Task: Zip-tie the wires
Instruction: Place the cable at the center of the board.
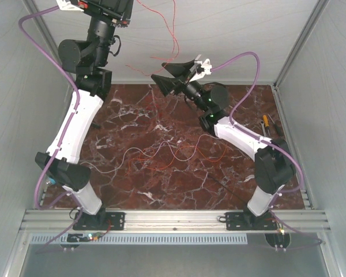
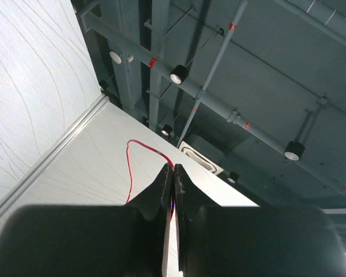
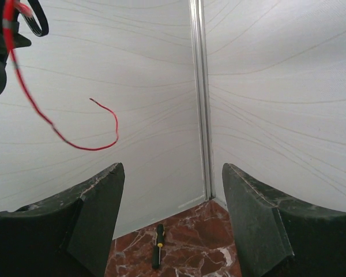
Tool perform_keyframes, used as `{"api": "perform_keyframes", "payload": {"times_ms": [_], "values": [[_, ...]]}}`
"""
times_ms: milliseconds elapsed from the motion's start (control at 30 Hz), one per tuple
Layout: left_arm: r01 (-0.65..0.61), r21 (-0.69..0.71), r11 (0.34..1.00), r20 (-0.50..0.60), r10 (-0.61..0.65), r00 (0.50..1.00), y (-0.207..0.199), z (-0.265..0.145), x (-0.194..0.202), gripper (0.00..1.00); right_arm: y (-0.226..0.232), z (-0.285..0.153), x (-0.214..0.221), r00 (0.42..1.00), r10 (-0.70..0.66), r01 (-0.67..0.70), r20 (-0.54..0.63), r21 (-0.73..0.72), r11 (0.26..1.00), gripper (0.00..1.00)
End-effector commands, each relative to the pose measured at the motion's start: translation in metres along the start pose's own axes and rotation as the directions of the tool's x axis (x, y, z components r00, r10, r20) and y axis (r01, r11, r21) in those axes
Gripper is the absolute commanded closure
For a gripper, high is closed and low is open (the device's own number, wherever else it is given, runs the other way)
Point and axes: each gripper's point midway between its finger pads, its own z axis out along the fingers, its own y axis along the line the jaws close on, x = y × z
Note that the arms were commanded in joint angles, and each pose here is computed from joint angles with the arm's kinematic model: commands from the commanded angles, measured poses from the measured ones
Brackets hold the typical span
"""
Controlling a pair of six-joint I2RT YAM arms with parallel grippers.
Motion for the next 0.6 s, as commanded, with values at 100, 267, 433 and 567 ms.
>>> {"api": "perform_keyframes", "payload": {"times_ms": [100,267,433,567], "values": [[0.011,0.086,0.996,0.018,-0.013,1.0,-0.029,0.005,-0.003,1.0,0.033,0.015,-0.026,0.998,-0.024,0.032,0.061,-0.134,0.99,0.35],[0.004,0.092,0.996,0.013,-0.006,1.0,-0.032,0.007,-0.003,1.0,0.043,0.016,-0.028,0.998,-0.039,0.047,0.043,-0.182,0.982,0.35],[0.008,0.093,0.996,0.011,-0.009,1.0,-0.033,0.007,-0.001,1.0,0.035,0.032,-0.039,0.995,-0.05,0.063,0.087,-0.154,0.986,0.35],[0.004,0.096,0.995,0.016,-0.005,1.0,-0.034,0.008,-0.002,1.0,0.029,0.041,-0.045,0.992,-0.057,0.072,0.111,-0.134,0.988,0.36]]}}
